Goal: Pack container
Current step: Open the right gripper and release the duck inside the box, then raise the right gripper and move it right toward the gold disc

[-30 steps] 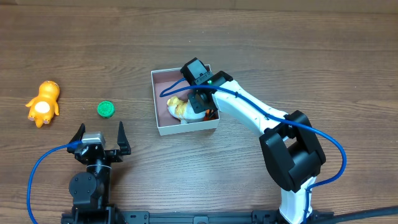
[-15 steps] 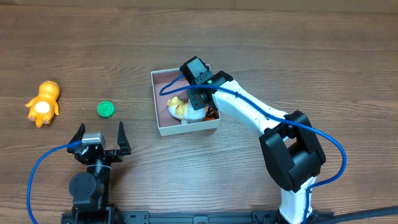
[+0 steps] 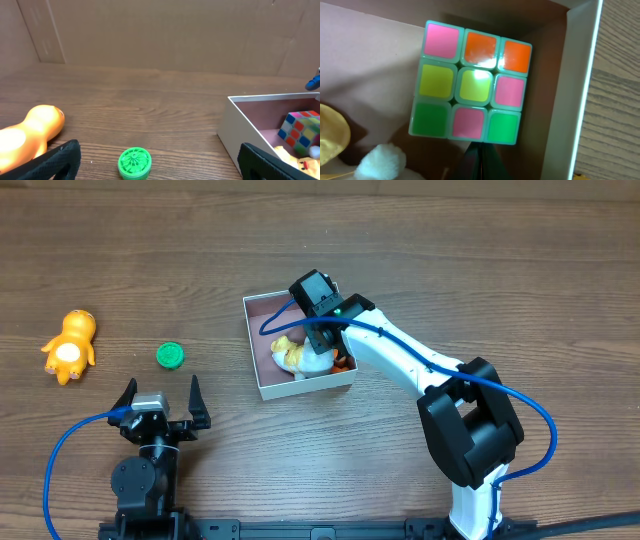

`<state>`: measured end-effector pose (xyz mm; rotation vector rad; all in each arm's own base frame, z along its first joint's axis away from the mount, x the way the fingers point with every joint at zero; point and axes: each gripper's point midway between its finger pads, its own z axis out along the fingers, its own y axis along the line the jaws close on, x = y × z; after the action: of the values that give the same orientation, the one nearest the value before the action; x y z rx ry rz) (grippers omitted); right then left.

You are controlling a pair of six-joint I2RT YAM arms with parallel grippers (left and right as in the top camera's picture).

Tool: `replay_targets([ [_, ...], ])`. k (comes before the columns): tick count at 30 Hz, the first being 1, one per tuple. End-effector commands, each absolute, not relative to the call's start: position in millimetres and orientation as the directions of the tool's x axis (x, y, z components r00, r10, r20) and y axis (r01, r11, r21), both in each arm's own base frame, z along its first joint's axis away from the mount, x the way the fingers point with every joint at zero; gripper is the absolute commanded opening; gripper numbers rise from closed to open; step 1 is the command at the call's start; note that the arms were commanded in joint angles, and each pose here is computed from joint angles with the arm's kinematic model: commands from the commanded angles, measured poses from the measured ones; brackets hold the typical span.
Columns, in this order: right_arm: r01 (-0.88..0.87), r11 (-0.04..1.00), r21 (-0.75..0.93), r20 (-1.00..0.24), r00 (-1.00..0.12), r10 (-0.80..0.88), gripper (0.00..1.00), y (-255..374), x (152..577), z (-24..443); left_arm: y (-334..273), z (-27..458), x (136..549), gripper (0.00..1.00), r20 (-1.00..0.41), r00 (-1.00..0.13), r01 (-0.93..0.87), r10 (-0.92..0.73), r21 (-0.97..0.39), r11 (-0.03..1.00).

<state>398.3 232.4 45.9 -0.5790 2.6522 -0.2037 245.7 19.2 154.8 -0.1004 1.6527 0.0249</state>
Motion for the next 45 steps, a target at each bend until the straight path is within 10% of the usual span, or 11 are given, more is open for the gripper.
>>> replay_targets([
  [1, -0.353, 0.901, -0.252, -0.376, -0.822, -0.427, 0.04, 228.1, 406.8, 51.9, 21.3, 155.8, 245.2, 1.0, -0.997, -0.075, -0.089, -0.029, -0.022, 0.996],
  [17, -0.513, 0.849, 0.127, -0.433, -0.799, -0.418, 0.05, 307.0, 393.7, 164.3, 21.3, 155.8, 245.2, 1.0, -0.997, -0.075, -0.089, -0.029, -0.022, 0.996],
  [30, -0.333, 0.931, -0.148, -0.369, -0.855, -0.364, 0.71, 229.8, 412.6, 158.7, 21.3, 155.8, 245.2, 1.0, -0.997, -0.075, -0.089, -0.029, -0.022, 0.996],
  [45, -0.432, 0.902, 0.016, -0.231, -0.879, -0.417, 0.79, 199.3, 400.8, 144.0, 21.3, 155.9, 245.2, 1.0, -0.997, -0.075, -0.089, -0.029, -0.022, 0.996],
])
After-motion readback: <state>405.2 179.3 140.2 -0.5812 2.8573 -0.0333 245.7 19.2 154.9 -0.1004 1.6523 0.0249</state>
